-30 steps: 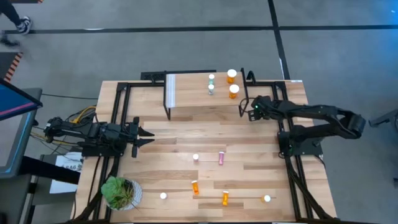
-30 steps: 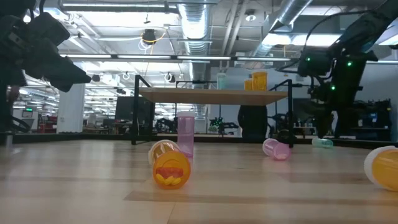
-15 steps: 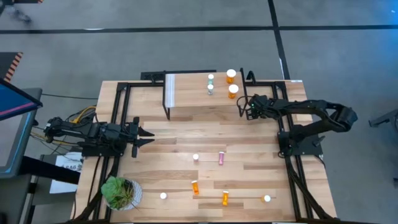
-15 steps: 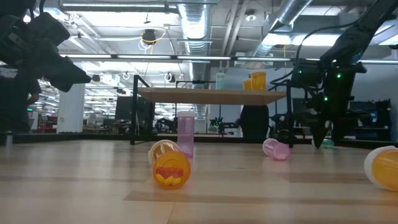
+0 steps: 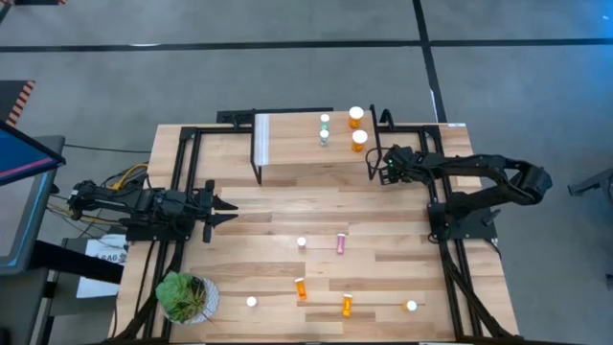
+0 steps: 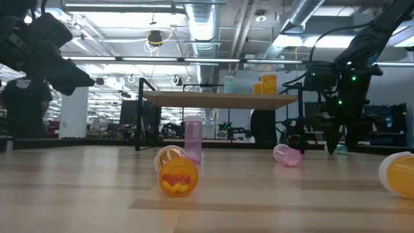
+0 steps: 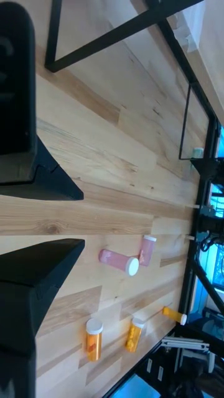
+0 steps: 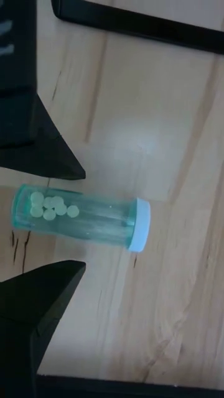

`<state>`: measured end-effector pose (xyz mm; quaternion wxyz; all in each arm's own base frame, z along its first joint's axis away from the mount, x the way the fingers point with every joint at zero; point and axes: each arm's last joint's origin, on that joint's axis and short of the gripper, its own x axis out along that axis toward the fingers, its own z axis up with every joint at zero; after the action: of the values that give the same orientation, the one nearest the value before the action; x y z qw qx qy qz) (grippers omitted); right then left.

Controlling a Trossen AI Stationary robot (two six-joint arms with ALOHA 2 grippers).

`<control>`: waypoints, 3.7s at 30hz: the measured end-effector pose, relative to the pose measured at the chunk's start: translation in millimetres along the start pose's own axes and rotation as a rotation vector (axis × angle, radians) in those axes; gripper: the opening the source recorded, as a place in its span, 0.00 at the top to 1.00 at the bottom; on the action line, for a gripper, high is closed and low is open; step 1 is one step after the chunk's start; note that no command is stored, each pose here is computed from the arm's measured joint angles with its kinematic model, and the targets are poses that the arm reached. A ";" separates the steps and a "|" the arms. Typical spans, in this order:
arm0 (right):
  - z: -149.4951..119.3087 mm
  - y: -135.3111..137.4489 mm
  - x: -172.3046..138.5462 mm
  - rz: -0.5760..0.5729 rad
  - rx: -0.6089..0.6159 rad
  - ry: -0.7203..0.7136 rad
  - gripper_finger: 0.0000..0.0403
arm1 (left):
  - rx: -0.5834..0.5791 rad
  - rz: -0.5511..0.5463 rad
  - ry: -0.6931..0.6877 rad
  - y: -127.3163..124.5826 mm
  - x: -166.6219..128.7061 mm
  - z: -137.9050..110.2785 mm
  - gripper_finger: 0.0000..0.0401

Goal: Pick and place medicine bottles onto shelf by color
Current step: Put the small blue pill bottle on the shelf aligned with the other small blue pill bottles

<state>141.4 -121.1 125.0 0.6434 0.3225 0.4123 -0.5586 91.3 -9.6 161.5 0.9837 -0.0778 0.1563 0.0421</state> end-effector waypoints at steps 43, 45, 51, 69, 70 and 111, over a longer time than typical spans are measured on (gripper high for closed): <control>-31.5 -8.2 -82.6 0.333 0.019 -0.099 0.70 | 0.000 0.000 0.000 0.0 0.0 0.0 0.76; -34.0 -8.2 -89.4 0.387 0.018 -0.117 0.70 | 0.000 0.000 0.000 0.0 0.0 -0.1 0.76; -39.5 -7.0 -107.3 0.545 0.001 -0.173 0.70 | -0.001 0.000 0.000 0.0 0.0 0.0 0.76; -40.6 10.7 -135.3 0.842 -0.057 -0.310 0.70 | -0.002 0.000 0.000 0.0 0.0 0.0 0.76; -40.3 11.6 -136.6 0.855 -0.062 -0.321 0.70 | -0.002 0.000 0.000 0.0 0.0 0.0 0.76; -43.9 70.1 -179.2 1.224 -0.339 -0.816 0.70 | -0.002 0.000 0.000 0.0 0.0 0.0 0.76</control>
<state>196.5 10.3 261.6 0.9813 0.1579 -0.0310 -0.1055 91.3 -9.6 161.5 0.9837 -0.0786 0.1562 0.0421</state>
